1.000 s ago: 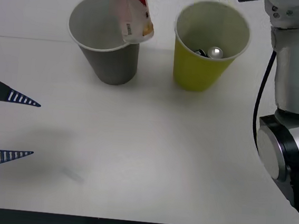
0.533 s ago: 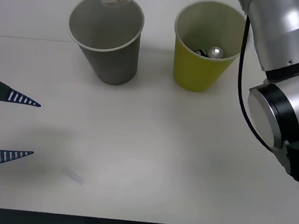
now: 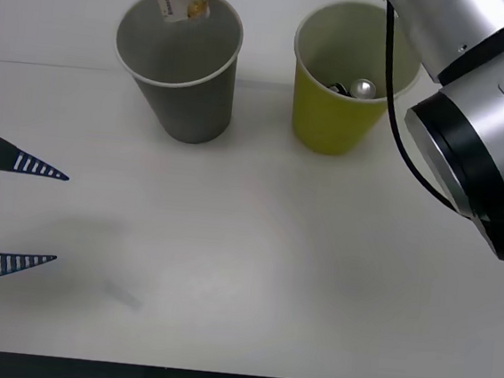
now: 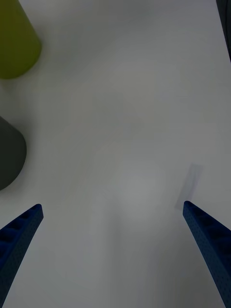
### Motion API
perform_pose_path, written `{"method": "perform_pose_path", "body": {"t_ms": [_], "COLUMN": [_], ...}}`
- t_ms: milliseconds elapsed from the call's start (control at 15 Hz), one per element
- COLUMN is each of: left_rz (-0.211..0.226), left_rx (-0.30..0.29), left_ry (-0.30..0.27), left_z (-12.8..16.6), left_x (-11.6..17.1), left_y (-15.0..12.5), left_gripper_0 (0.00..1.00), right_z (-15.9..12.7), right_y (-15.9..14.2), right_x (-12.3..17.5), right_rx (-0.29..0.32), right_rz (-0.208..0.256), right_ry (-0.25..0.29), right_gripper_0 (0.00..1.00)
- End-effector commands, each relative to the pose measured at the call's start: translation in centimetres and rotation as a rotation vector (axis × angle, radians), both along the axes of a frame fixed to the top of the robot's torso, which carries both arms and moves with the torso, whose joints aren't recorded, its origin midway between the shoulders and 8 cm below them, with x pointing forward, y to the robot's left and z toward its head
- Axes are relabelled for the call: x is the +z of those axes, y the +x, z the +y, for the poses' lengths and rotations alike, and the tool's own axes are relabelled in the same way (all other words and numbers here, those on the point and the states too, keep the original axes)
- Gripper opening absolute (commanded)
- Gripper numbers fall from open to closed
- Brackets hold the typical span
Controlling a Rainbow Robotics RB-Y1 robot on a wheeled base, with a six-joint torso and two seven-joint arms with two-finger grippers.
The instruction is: Put the can into the green bin and the plastic bottle into the gray bin
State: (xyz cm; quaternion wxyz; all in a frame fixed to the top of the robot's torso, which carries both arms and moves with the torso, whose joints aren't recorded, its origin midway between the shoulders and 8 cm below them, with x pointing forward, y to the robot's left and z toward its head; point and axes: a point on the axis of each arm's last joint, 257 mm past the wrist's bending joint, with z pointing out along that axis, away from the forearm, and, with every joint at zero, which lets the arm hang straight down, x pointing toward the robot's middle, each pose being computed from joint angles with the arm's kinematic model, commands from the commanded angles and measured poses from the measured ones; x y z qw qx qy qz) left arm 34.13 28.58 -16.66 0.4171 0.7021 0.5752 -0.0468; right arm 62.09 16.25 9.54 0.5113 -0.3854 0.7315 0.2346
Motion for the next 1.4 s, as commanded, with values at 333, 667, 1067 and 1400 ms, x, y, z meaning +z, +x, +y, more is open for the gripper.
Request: {"method": "perform_pose_path", "body": {"t_ms": [333, 667, 1067, 1400], "left_rz": [0.000, 0.000, 0.000, 0.000], "left_rx": [0.000, 0.000, 0.000, 0.000], "left_ry": [0.000, 0.000, 0.000, 0.000], "left_z": [0.0, 0.0, 0.0, 0.0], "left_x": [0.0, 0.0, 0.0, 0.0], "left_y": [0.0, 0.0, 0.0, 0.0], "left_gripper_0": [1.00, 1.00, 1.00, 1.00], "right_z": [0.8, 0.8, 0.8, 0.8], "right_y": [0.2, 0.2, 0.6, 0.2], "right_x": [-1.6, -1.5, -0.9, 1.0], "right_rx": [-0.007, -0.002, -0.012, -0.002], "right_rz": [-0.014, -0.025, -0.042, -0.046], "right_ry": [-0.027, -0.034, -0.014, 0.031], "right_gripper_0": [0.17, 1.00, 1.00, 1.00]}}
